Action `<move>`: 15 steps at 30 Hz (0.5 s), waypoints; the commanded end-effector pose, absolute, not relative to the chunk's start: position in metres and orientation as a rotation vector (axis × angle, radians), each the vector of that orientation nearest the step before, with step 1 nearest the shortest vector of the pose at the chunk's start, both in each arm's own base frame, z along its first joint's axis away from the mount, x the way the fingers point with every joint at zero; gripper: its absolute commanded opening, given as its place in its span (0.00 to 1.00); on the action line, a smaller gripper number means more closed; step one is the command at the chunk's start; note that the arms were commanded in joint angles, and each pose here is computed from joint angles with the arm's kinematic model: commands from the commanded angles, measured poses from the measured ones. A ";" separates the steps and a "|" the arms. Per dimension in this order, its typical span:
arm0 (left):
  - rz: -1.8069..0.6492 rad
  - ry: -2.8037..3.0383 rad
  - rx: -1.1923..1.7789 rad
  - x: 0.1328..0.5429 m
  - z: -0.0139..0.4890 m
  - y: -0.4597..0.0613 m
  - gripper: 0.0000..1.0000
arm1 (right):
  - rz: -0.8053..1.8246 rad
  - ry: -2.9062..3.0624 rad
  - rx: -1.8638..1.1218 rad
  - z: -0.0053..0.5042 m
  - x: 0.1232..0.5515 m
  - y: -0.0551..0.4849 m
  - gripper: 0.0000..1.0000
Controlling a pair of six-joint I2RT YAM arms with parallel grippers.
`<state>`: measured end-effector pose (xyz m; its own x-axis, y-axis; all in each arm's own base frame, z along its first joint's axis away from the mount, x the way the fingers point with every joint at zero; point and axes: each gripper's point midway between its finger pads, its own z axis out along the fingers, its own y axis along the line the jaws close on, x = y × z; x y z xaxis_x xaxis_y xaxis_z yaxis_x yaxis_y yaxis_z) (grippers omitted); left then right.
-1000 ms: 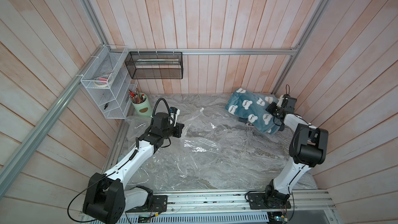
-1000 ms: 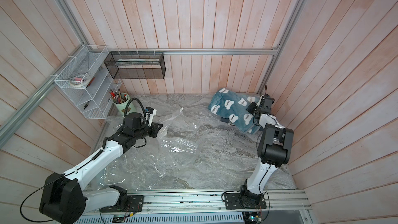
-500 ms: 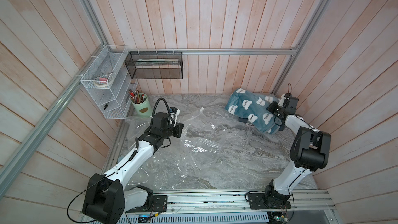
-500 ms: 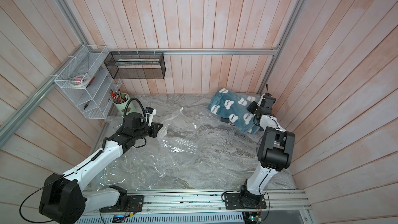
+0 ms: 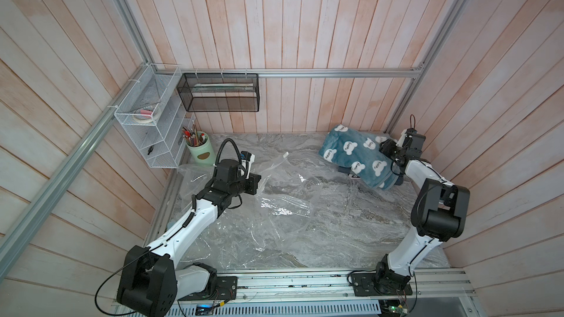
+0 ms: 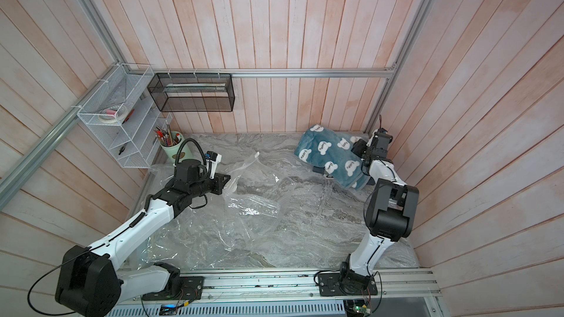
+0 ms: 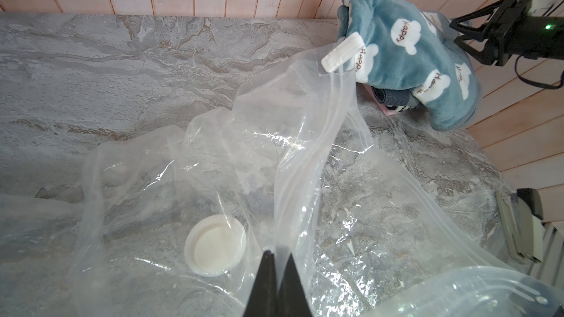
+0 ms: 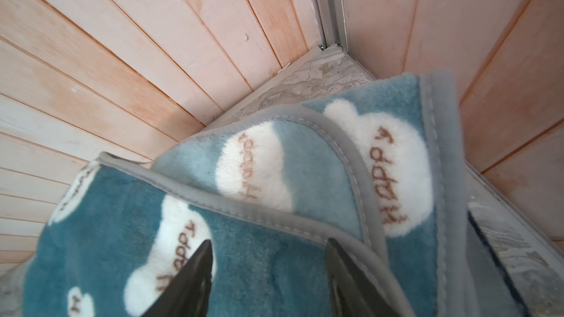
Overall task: Take the blanket out of the vacuum bag
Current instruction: Place the blanket at the corner of the board, then place the vacuum bag at the center of the board.
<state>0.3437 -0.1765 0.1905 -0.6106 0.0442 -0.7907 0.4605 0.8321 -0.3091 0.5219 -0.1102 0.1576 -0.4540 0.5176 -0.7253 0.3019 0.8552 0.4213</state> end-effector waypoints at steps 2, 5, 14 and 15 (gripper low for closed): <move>-0.642 2.102 0.389 0.347 0.210 -0.179 0.00 | 0.255 2.174 0.602 0.127 0.518 -0.114 0.62; -0.645 2.100 0.392 0.348 0.211 -0.180 0.00 | 0.279 2.193 0.610 0.117 0.519 -0.111 0.49; -0.618 2.091 0.387 0.353 0.212 -0.178 0.00 | 0.332 2.148 0.601 0.132 0.526 -0.107 0.00; -0.612 2.086 0.385 0.357 0.212 -0.179 0.00 | 0.335 2.141 0.598 0.135 0.527 -0.107 0.00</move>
<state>0.3443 -0.1765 0.1905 -0.6092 0.0440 -0.7918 0.4605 0.8325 -0.3080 0.5245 -0.1132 0.1310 -0.5004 0.5190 -0.6930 0.3133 0.8547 0.4138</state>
